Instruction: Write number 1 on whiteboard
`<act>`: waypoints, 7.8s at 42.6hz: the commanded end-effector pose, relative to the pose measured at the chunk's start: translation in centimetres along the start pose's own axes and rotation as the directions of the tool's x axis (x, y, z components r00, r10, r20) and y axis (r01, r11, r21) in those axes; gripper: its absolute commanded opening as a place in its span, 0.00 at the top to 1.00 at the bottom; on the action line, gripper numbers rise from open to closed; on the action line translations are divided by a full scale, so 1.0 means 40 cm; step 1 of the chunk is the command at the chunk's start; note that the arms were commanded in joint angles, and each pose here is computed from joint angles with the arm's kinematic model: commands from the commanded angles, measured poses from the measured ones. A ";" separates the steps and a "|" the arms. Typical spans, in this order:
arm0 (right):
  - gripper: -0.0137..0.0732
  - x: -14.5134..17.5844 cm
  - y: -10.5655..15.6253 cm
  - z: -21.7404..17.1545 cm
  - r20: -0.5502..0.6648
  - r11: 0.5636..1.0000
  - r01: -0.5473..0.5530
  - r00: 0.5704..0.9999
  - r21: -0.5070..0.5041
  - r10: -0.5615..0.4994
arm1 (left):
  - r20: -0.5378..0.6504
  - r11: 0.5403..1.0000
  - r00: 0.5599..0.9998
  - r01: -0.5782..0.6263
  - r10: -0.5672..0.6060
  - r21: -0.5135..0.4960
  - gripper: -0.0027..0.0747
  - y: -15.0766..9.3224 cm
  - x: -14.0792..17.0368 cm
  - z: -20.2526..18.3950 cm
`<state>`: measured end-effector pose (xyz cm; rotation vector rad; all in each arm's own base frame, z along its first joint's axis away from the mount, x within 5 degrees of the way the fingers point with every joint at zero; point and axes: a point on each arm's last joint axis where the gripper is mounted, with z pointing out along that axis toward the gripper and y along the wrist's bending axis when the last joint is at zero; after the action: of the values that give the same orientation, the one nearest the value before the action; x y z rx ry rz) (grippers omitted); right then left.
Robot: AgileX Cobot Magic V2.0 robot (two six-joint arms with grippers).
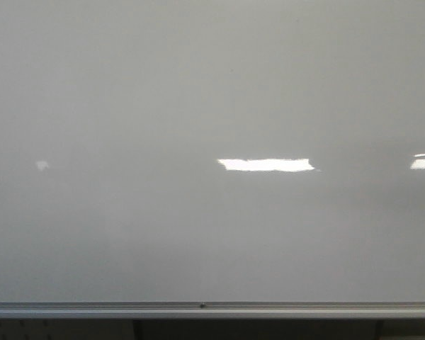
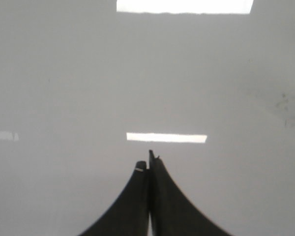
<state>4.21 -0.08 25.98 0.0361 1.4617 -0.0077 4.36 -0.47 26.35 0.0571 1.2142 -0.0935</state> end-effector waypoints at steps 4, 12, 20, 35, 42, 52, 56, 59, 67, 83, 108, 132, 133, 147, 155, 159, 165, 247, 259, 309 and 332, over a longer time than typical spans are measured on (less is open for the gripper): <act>0.91 -0.160 0.003 -0.020 0.122 1.000 0.001 0.993 0.004 -0.002 | 0.047 1.000 0.999 0.004 -0.004 0.000 0.99 0.000 -0.173 0.016; 0.91 -0.251 0.006 0.014 0.008 1.000 0.002 1.000 -0.001 -0.002 | -0.188 0.999 0.981 -0.047 0.041 -0.023 0.99 0.006 -0.251 0.065; 0.91 -0.282 0.008 0.077 -0.209 1.000 0.001 0.978 -0.005 -0.002 | -0.424 0.998 0.905 -0.055 0.036 -0.032 0.99 0.010 -0.248 0.126; 0.91 -0.222 0.006 0.184 -0.451 1.000 -0.011 0.893 -0.003 0.008 | -0.639 0.998 0.769 -0.063 0.030 -0.029 0.99 0.013 -0.167 0.191; 0.91 -0.199 0.006 0.209 -0.522 1.000 -0.017 0.853 -0.002 0.014 | -0.665 0.998 0.746 -0.064 0.030 -0.026 0.99 0.013 -0.151 0.210; 0.76 -0.186 0.006 0.221 -0.560 1.000 -0.016 0.829 -0.003 0.011 | -0.705 0.998 0.708 -0.065 0.029 -0.024 0.95 0.013 -0.130 0.224; 0.55 -0.185 0.006 0.221 -0.561 1.000 -0.011 0.828 -0.007 0.005 | -0.715 0.998 0.699 -0.066 0.029 -0.024 0.77 0.013 -0.124 0.230; 0.37 -0.185 0.006 0.221 -0.561 1.000 -0.011 0.828 -0.007 0.005 | -0.719 0.998 0.694 -0.066 0.029 -0.023 0.55 0.013 -0.121 0.234; 0.21 -0.185 0.006 0.221 -0.561 1.000 -0.012 0.828 -0.007 0.006 | -0.740 0.997 0.672 -0.074 0.036 -0.018 0.18 0.014 -0.104 0.251; 0.21 -0.187 0.007 0.222 -0.553 1.000 -0.018 0.833 -0.007 0.011 | -0.876 0.978 0.462 -0.079 -0.138 -0.196 0.18 0.076 0.044 0.343; 0.21 -0.188 0.008 0.223 -0.547 1.000 -0.028 0.837 -0.007 0.020 | -0.846 0.953 0.458 0.008 -0.273 -0.303 0.18 0.141 0.285 0.480; 0.21 -0.188 0.008 0.223 -0.547 1.000 -0.028 0.837 -0.007 0.020 | -0.800 0.966 0.560 0.002 -0.217 -0.260 0.36 0.110 0.389 0.537; 0.21 -0.188 0.008 0.223 -0.547 1.000 -0.028 0.837 -0.007 0.020 | -0.800 0.965 0.559 0.001 -0.217 -0.261 0.36 0.110 0.392 0.537; 0.21 -0.188 0.008 0.223 -0.547 1.000 -0.028 0.837 -0.007 0.020 | -0.798 0.964 0.564 -0.011 -0.214 -0.266 0.39 0.116 0.427 0.541; 0.21 -0.188 0.008 0.223 -0.547 1.000 -0.028 0.837 -0.007 0.020 | -0.770 0.963 0.604 -0.014 -0.205 -0.268 0.59 0.119 0.421 0.550; 0.21 -0.188 0.008 0.223 -0.547 1.000 -0.028 0.837 -0.007 0.020 | -0.759 0.963 0.619 -0.016 -0.202 -0.269 0.70 0.120 0.418 0.553; 0.21 -0.188 0.008 0.223 -0.547 1.000 -0.028 0.837 -0.007 0.020 | -0.747 0.963 0.635 -0.017 -0.198 -0.270 0.87 0.122 0.415 0.557; 0.23 -0.258 0.506 0.367 -0.072 0.145 0.038 0.729 -0.989 -0.681 | -0.286 0.228 0.508 0.174 0.812 0.958 0.99 -0.441 -0.089 0.427; 0.41 -0.256 0.518 0.366 -0.063 0.142 0.046 0.736 -0.989 -0.674 | -0.284 0.229 0.508 0.170 0.813 0.959 0.99 -0.441 -0.088 0.428; 0.82 -0.279 0.512 0.365 -0.074 0.147 0.039 0.721 -0.988 -0.689 | -0.276 0.227 0.501 0.159 0.820 0.961 0.99 -0.439 -0.087 0.429; 0.89 -0.269 0.478 0.382 -0.169 0.265 0.068 0.613 -0.962 -0.772 | -0.347 0.318 0.498 0.146 0.794 0.937 0.18 -0.400 -0.104 0.444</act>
<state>18.77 19.32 36.76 -1.5997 1.9260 0.4477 17.96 -18.77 34.03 1.7553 1.9464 -0.3273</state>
